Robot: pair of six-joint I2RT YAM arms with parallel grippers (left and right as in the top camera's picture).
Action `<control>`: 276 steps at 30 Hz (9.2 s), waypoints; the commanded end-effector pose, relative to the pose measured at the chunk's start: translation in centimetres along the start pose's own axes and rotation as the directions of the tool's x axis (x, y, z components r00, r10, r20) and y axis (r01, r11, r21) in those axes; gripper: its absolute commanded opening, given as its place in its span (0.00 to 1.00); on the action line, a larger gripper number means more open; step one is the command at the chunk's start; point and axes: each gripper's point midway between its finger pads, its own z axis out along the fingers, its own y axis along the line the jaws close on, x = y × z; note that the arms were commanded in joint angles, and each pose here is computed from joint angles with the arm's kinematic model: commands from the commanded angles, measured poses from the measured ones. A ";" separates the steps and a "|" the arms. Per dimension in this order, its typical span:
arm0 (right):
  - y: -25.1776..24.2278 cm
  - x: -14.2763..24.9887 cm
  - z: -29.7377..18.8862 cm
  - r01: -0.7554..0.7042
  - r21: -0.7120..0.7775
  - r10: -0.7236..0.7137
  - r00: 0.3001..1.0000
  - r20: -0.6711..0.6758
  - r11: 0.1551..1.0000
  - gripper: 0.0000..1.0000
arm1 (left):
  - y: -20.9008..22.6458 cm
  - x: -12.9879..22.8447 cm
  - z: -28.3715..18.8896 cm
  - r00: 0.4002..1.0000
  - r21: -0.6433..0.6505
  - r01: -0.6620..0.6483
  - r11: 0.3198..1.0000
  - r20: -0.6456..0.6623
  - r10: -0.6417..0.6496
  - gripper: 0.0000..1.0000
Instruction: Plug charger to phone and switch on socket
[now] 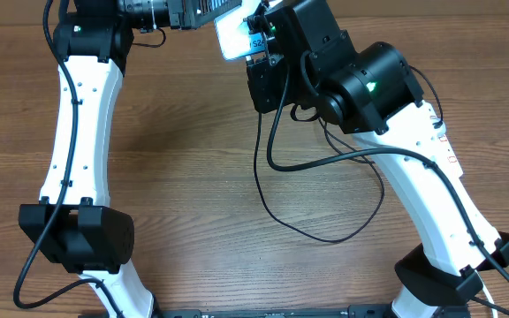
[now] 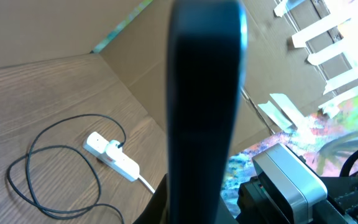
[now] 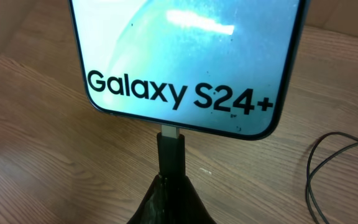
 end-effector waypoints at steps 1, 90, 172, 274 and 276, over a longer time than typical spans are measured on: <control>0.3 -2.4 -3.0 -0.012 -0.016 0.014 0.992 0.125 1.000 0.04 | -2.1 0.9 0.4 0.998 0.075 0.024 0.997 -0.056 -0.020 0.04; 1.2 -5.5 -3.6 -0.063 -0.067 0.078 0.966 0.247 0.996 0.04 | -2.9 1.5 0.3 0.983 0.111 0.159 0.981 -0.107 -0.148 0.04; -2.3 16.0 29.6 -0.268 0.296 0.377 0.825 -0.420 0.917 0.41 | 17.0 5.7 -12.7 0.944 -0.906 0.321 0.276 0.282 -0.173 0.04; -8.0 17.4 30.7 -0.364 0.411 0.528 0.739 -0.419 0.836 0.04 | 16.1 4.7 -10.2 0.961 -0.860 0.275 0.430 0.226 -0.162 0.04; -7.9 16.3 29.9 -0.378 0.376 0.520 0.742 -0.424 0.846 0.04 | 15.6 4.1 -9.3 0.965 -0.833 0.262 0.487 0.217 -0.148 0.04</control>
